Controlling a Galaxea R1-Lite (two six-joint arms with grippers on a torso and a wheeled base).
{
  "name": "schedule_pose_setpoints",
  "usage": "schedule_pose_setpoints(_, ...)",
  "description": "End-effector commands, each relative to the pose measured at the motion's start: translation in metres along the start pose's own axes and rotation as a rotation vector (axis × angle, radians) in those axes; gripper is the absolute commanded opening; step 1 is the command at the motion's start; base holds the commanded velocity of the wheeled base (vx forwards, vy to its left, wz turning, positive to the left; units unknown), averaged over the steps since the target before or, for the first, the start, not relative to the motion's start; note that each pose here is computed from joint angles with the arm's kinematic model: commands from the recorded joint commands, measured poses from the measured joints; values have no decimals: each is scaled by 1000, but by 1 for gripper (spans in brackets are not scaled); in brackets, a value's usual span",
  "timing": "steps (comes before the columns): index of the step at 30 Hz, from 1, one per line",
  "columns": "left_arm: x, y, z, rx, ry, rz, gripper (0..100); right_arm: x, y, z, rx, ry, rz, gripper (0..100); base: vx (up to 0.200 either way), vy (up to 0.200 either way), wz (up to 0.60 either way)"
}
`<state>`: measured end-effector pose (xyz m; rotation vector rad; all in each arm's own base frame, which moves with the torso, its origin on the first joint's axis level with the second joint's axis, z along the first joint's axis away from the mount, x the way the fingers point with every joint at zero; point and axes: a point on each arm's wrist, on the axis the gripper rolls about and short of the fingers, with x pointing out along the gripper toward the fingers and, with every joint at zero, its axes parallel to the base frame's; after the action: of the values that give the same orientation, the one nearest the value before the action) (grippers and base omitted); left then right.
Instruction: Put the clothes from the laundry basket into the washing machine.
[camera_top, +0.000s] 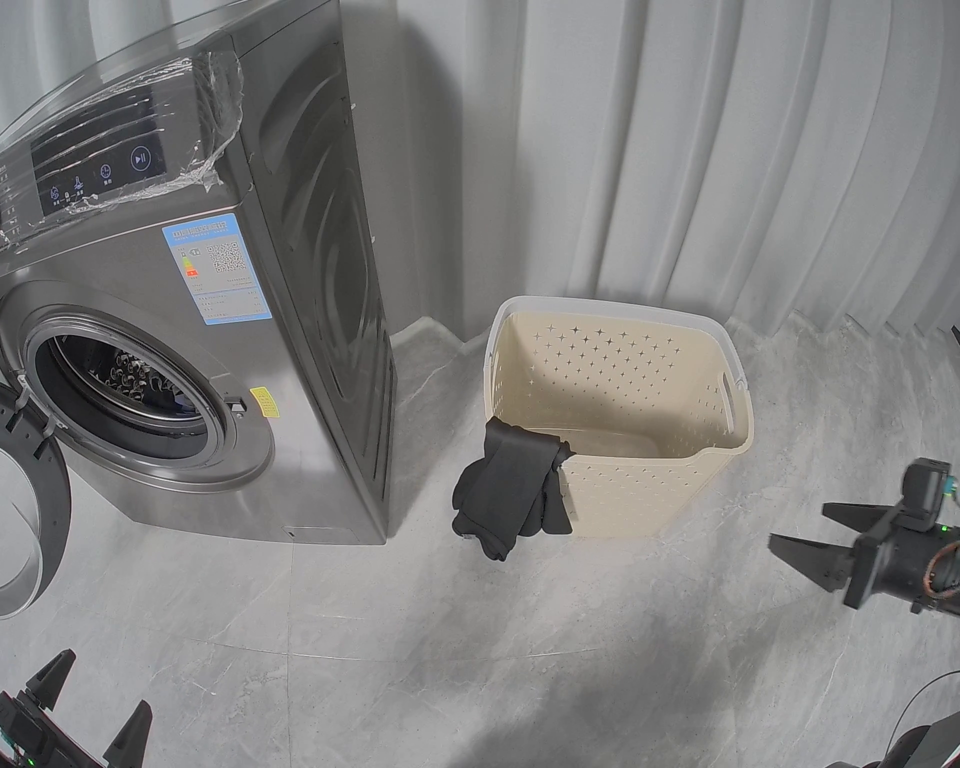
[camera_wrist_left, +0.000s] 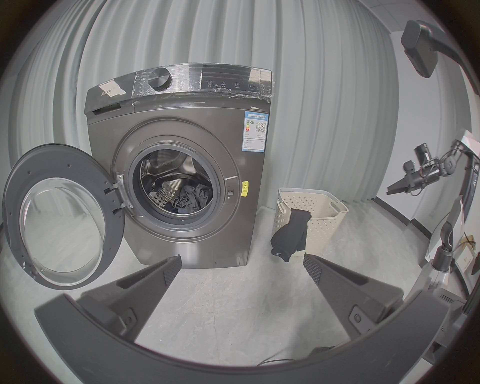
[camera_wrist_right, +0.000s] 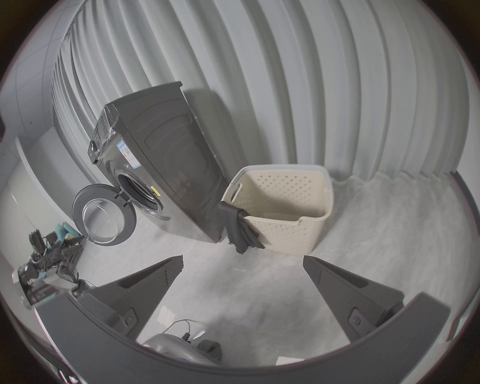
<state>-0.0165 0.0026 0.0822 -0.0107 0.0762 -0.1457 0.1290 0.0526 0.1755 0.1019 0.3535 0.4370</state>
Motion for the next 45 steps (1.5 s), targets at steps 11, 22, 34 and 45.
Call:
schedule_pose_setpoints(11, 2, 0, -5, -14, 20, 1, 100, 169, 43, -36, 49, 165, 96, 100, 0, 200, 0)
schedule_pose_setpoints(22, 2, 0, -5, -11, 20, 1, 100, 192, 39, -41, 37, 129, 68, 100, 0, 36, 0)
schedule_pose_setpoints(34, 2, 0, -5, -9, 20, -4, 100, 193, 36, -39, 28, 117, 54, 100, 0, -50, 0)
schedule_pose_setpoints(45, 2, 0, -5, -5, 20, -5, 100, 212, 26, -40, 14, 113, 24, 100, 0, -55, 0)
